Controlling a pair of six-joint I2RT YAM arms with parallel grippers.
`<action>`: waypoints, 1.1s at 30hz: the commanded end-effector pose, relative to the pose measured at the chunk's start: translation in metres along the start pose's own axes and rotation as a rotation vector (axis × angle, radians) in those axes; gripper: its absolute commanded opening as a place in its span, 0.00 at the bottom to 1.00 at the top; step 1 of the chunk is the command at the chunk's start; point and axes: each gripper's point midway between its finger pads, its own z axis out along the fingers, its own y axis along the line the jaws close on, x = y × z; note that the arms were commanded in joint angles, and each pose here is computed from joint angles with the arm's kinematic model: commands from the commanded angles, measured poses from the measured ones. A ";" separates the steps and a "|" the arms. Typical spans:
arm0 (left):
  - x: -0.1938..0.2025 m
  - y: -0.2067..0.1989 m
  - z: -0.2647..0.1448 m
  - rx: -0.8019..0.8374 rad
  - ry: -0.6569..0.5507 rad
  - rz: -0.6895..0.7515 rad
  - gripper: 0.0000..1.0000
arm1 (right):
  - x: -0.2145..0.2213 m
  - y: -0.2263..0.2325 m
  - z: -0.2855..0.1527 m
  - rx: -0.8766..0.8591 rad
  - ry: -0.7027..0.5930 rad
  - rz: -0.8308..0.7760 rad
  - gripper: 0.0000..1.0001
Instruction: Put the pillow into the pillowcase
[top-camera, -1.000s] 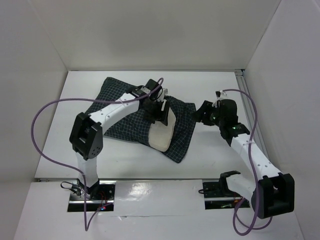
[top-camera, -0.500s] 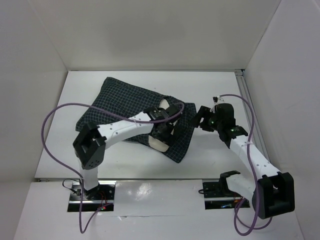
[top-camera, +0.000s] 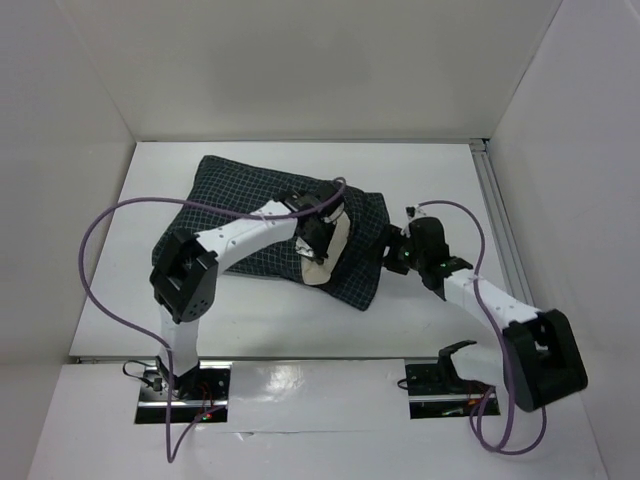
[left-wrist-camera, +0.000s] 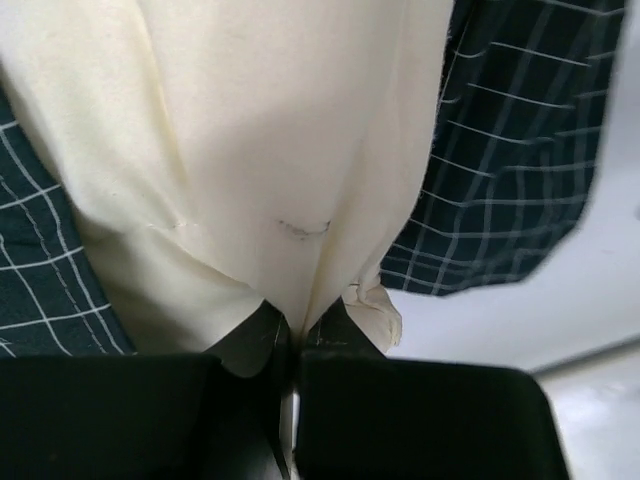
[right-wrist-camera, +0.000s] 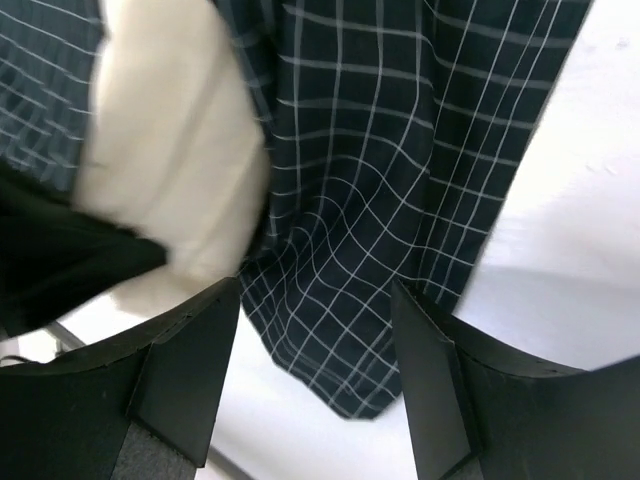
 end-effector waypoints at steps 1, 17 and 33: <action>-0.032 -0.010 -0.046 0.228 -0.097 -0.048 0.00 | -0.029 0.030 0.022 -0.108 -0.087 0.007 0.69; -0.052 0.001 -0.066 0.357 -0.130 -0.102 0.00 | -0.056 0.075 0.077 -0.145 -0.132 0.044 0.65; -0.058 0.000 -0.077 0.407 -0.154 -0.105 0.00 | -0.054 0.036 0.101 0.064 -0.153 0.044 0.43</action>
